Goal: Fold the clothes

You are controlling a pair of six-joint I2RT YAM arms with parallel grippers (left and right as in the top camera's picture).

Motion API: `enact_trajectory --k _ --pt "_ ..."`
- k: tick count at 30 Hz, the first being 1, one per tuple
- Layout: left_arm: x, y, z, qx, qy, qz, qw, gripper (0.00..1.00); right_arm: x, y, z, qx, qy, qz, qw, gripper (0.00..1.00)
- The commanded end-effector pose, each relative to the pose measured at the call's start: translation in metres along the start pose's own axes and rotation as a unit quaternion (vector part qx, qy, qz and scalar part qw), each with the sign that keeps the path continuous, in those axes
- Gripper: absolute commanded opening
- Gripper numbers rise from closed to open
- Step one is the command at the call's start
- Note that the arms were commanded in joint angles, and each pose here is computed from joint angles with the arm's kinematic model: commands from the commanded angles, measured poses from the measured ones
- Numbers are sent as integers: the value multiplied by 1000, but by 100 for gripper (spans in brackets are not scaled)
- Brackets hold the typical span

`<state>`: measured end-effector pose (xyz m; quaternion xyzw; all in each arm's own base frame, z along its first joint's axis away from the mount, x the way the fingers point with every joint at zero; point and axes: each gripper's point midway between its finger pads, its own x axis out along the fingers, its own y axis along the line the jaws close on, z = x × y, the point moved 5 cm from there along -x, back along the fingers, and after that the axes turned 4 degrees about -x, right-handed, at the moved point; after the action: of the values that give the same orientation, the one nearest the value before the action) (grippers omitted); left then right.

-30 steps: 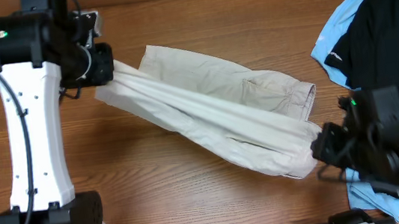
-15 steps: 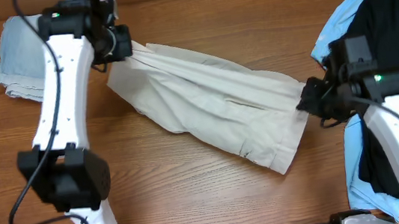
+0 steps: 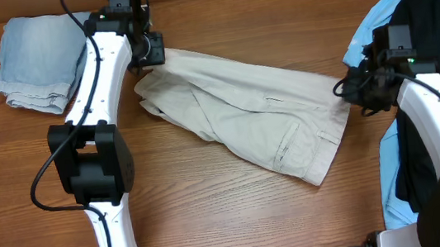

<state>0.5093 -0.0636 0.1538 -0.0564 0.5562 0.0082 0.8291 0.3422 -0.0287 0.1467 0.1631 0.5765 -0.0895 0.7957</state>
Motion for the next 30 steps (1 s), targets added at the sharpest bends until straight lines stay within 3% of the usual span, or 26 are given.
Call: enact_trajectory --k 1,3,5,14,30 --pt "1 9 5 6 -14 38 999 100 -1 -11 9 4 -19 -33 999 86" --pt "-3 8 8 12 -16 37 999 100 -7 -8 10 6 -17 -18 1000 96" --pt "-13 10 10 10 -14 38 999 100 -17 -2 6 12 -2 16 1000 100" --pt "-58 6 -1 102 44 -19 994 100 -12 7 -51 29 124 80 989 100" --pt "-54 7 -7 102 60 -17 993 100 60 4 -103 80 120 74 987 100"
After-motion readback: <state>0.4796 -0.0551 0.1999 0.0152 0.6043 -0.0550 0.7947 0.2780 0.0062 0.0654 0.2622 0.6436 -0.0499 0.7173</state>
